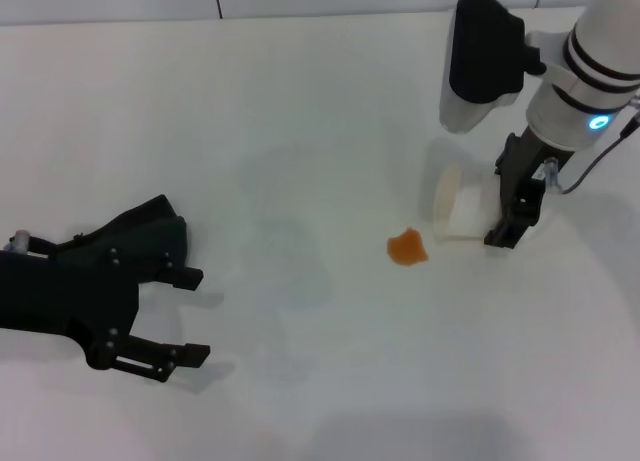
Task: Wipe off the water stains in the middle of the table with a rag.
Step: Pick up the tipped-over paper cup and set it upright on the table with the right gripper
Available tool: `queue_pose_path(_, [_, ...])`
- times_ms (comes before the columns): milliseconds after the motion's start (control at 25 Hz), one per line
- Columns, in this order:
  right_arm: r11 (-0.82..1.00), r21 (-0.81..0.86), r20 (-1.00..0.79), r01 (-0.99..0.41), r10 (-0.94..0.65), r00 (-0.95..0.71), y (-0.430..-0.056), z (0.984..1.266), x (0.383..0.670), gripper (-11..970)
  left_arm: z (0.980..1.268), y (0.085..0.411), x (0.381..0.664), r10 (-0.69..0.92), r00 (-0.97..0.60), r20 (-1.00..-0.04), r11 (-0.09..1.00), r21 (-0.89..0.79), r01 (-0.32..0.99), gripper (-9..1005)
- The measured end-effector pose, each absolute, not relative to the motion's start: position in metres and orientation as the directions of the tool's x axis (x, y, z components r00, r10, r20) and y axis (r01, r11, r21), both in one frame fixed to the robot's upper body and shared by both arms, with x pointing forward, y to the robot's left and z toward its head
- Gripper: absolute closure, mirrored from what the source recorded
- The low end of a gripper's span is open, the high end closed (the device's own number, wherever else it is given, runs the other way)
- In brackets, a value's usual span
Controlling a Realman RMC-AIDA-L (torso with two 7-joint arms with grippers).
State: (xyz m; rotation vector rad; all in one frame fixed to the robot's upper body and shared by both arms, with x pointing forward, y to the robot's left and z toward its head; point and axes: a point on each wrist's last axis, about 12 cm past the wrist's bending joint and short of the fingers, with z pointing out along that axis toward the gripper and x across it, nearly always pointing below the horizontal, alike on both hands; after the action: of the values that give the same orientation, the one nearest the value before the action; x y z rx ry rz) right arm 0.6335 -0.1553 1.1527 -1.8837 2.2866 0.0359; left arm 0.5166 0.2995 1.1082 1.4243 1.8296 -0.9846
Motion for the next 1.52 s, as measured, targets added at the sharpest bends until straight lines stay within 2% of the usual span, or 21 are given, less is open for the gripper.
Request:
queue_pose_path(240, [0.209, -0.12, -0.269, -0.971, -0.948, -0.17, -0.164, 1.172, 0.625, 264, 1.109, 0.301, 0.517, 0.519, -0.235, -0.822, 0.148, -0.184, 0.972, 136])
queue_pose_path(360, [0.232, -0.094, -0.394, -0.968, -0.901, -0.178, -0.178, 1.184, 0.619, 290, 1.109, 0.303, 0.517, 0.52, -0.235, -0.821, 0.149, -0.184, 0.972, 137])
queue_pose_path(520, [0.262, -0.03, -0.602, -0.965, -0.775, -0.192, -0.207, 1.181, 0.607, 309, 1.11, 0.303, 0.517, 0.52, -0.235, -0.821, 0.146, -0.185, 0.972, 138])
queue_pose_path(720, [0.291, 0.005, -0.805, -0.957, -0.566, -0.177, -0.236, 1.157, 0.589, 333, 1.111, 0.304, 0.517, 0.52, -0.23, -0.823, 0.146, -0.18, 0.973, 139])
queue_pose_path(960, [0.357, 0.07, -0.92, -0.931, -0.338, -0.199, -0.253, 1.108, 0.574, 376, 1.113, 0.302, 0.521, 0.522, -0.214, -0.826, 0.137, -0.166, 0.977, 140])
queue_pose_path(1120, [0.414, 0.047, -0.975, -0.909, -0.179, -0.132, -0.256, 1.088, 0.563, 382, 1.113, 0.302, 0.521, 0.525, -0.212, -0.824, 0.136, -0.165, 0.977, 141])
queue_pose_path(1240, [0.483, 0.003, -0.989, -0.875, -0.128, -0.074, -0.26, 1.073, 0.553, 386, 1.113, 0.301, 0.521, 0.526, -0.211, -0.824, 0.137, -0.163, 0.977, 142])
queue_pose_path(1520, [0.576, -0.005, -0.988, -0.818, -0.131, -0.087, -0.259, 1.048, 0.545, 392, 1.112, 0.3, 0.521, 0.522, -0.208, -0.827, 0.134, -0.161, 0.978, 143])
